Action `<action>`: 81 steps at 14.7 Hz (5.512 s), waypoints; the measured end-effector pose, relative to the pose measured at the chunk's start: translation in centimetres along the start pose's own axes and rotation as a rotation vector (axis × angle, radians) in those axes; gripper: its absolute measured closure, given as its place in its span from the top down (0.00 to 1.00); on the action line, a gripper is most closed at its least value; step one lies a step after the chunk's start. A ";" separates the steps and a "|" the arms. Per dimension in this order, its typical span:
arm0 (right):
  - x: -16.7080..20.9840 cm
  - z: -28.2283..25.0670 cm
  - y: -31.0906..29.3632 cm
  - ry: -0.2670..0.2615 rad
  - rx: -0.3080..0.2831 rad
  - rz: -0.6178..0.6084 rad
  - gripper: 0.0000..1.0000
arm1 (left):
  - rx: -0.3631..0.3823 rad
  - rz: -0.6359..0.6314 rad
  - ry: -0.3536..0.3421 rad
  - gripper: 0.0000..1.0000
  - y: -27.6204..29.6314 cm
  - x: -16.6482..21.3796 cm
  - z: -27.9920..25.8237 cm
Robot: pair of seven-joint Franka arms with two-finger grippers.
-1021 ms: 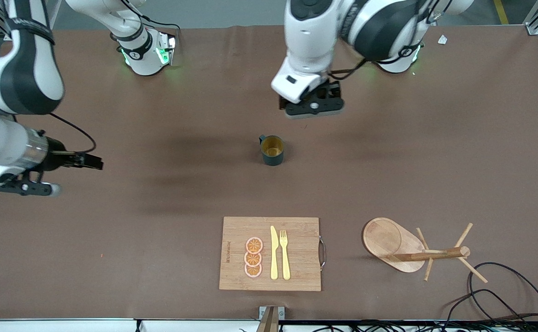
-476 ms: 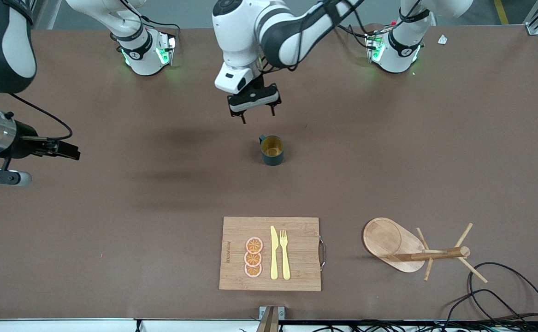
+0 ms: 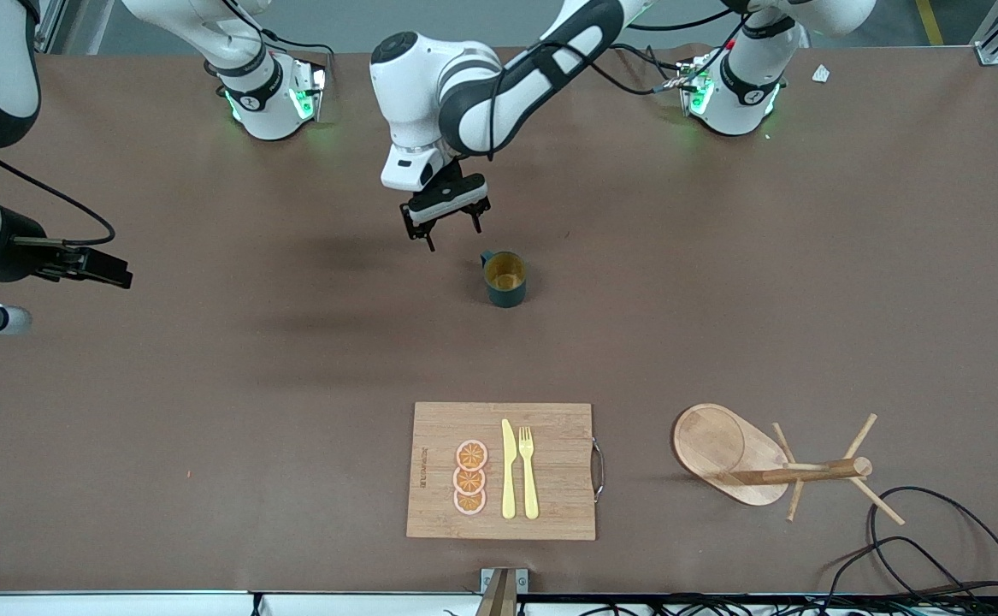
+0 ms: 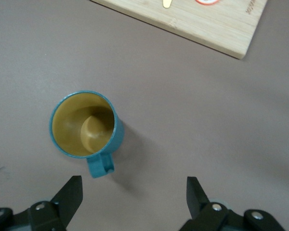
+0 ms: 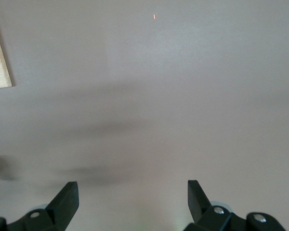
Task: Pass cup and hang on rack
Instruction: 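Move the left gripper over the mug while the right gripper withdraws, then lower the left gripper and close it on the mug handle, then lift the mug by its handle and carry it to the wooden rack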
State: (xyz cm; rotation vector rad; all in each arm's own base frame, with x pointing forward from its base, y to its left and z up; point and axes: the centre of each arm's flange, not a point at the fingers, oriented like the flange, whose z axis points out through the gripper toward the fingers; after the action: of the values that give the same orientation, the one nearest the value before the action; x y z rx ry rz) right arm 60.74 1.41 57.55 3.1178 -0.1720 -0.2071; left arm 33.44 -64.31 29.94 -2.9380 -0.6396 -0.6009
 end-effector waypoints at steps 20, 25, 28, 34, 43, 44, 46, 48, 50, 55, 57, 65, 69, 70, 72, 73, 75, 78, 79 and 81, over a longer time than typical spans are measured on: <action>-4.9 -4.1 6.5 0.001 0.025 0.046 1.00 | 0.164 -0.149 0.307 0.95 -0.4 -8.6 8.5; -8.6 -6.7 6.3 0.048 0.036 0.034 1.00 | 0.197 -0.169 0.337 0.92 -1.0 -9.0 10.0; -9.5 -7.0 6.3 0.061 0.039 0.031 1.00 | 0.197 -0.199 0.350 0.88 -1.1 -8.9 10.5; -9.3 -6.5 6.3 0.058 0.037 -0.017 1.00 | 0.209 -0.190 0.407 0.79 -1.7 -9.9 12.7; -9.4 -6.6 6.2 0.057 0.035 -0.060 1.00 | 0.204 -0.203 0.417 0.58 -1.4 -9.0 12.6; -9.5 -6.6 6.2 0.058 0.035 -0.060 1.00 | 0.205 -0.205 0.421 0.55 -1.4 -8.8 12.8; -9.5 -6.6 6.3 0.057 0.036 -0.059 1.00 | 0.209 -0.207 0.426 0.49 -1.4 -8.6 13.0; -9.5 -6.6 6.3 0.057 0.036 -0.059 1.00 | 0.210 -0.202 0.426 0.43 -1.4 -8.6 13.1; -9.5 -6.6 6.4 0.057 0.036 -0.059 1.00 | 0.214 -0.176 0.423 0.25 -1.4 -8.6 13.0; -9.5 -6.6 6.7 0.058 0.036 -0.100 1.00 | 0.218 -0.099 0.413 0.21 -0.9 -8.0 12.2; -9.5 -6.6 6.8 0.058 0.036 -0.103 1.00 | 0.209 -0.090 0.409 0.21 -0.4 -6.8 11.0; -9.4 -6.6 6.7 0.060 0.035 -0.131 1.00 | 0.188 -0.156 0.203 0.21 0.1 11.0 0.9; -9.4 -6.6 6.8 0.062 0.034 -0.137 1.00 | 0.168 -0.172 0.078 0.21 -2.9 22.3 -2.7; -9.4 -6.6 6.8 0.063 0.034 -0.141 1.00 | 0.167 -0.170 0.052 0.21 -3.9 24.8 -2.9; -9.4 -6.7 6.8 0.066 0.034 -0.157 1.00 | 0.161 -0.179 0.000 0.21 -5.8 29.1 -2.3; -9.4 -6.7 6.8 0.067 0.033 -0.161 1.00 | 0.139 -0.191 -0.025 0.21 -6.5 31.1 -1.9; -9.4 -6.7 6.8 0.068 0.033 -0.164 1.00 | 0.079 -0.222 -0.080 0.21 -7.9 34.9 -1.3; -9.4 -6.7 6.8 0.068 0.033 -0.165 1.00 | 0.011 -0.236 -0.172 0.21 -10.5 39.6 -0.8; -9.4 -6.7 6.8 0.068 0.033 -0.165 1.00 | -0.009 -0.234 -0.202 0.21 -11.3 40.9 -0.6; -9.4 -6.7 6.7 0.068 0.033 -0.167 1.00 | -0.062 -0.233 -0.269 0.21 -13.0 43.3 -0.2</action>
State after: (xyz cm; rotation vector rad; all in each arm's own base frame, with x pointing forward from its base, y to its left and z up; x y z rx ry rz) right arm 51.67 -4.23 65.54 3.1664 0.0868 -0.1003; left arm 64.21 -35.89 46.92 -3.0534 -1.0174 -0.2434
